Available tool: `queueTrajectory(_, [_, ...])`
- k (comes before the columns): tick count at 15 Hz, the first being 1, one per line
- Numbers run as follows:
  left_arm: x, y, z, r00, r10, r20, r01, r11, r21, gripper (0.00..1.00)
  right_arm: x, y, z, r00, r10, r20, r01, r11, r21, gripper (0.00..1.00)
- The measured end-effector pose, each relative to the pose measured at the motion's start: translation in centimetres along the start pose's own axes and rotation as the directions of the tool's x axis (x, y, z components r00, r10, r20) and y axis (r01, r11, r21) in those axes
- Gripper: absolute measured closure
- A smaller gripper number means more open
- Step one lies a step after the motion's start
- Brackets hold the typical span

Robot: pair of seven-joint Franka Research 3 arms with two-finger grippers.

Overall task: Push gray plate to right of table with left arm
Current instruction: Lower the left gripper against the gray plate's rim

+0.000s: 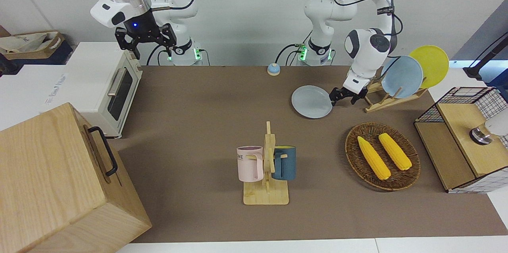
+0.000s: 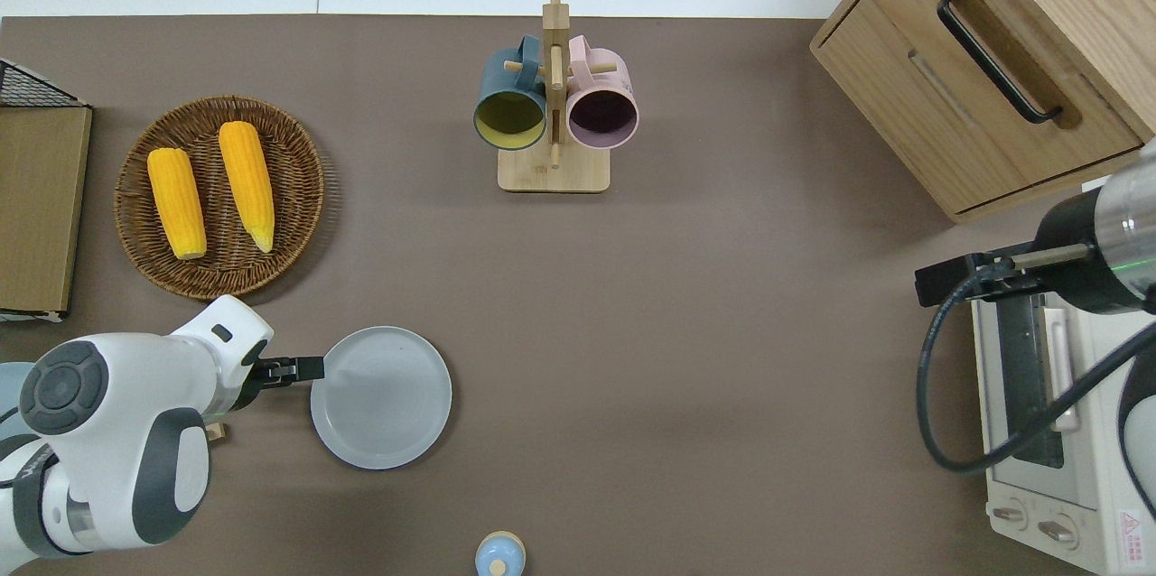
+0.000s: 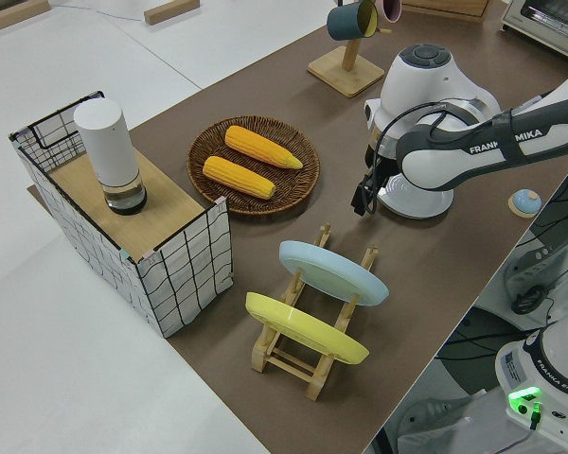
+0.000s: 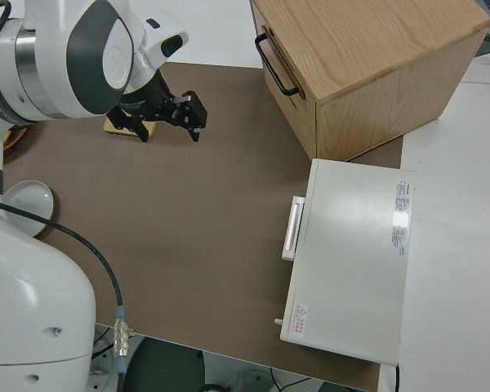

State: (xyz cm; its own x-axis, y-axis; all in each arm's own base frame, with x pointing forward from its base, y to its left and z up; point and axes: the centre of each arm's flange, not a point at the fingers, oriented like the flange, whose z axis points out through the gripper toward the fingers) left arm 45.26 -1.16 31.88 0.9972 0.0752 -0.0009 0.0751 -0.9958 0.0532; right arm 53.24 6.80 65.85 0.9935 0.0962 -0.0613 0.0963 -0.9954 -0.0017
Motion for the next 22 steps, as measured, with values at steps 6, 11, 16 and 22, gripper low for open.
queueTrajectory(6, [-0.8, 1.2, 0.6, 1.0, -0.003, 0.005, 0.003, 1.0, 0.0, 0.0, 0.0, 0.0, 0.0, 1.0, 0.0, 0.0, 0.0, 1.0, 0.0, 0.01])
queueTrajectory(11, [-1.3, 2.1, 1.2, 0.9999, -0.012, -0.009, 0.012, 1.0, -0.001, 0.06, 0.0, 0.0, 0.0, 1.0, 0.0, 0.0, 0.0, 1.0, 0.0, 0.01])
queueTrajectory(16, [-1.6, 2.7, 1.4, 0.9997, -0.022, -0.012, 0.022, 1.0, -0.001, 0.24, 0.0, 0.0, 0.0, 1.0, 0.0, 0.0, 0.0, 1.0, 0.0, 0.01])
queueTrajectory(22, [-1.8, 2.9, 1.7, 0.9994, -0.033, -0.006, 0.033, 0.999, 0.0, 0.59, 0.0, 0.0, 0.0, 1.0, 0.0, 0.0, 0.0, 1.0, 0.0, 0.01])
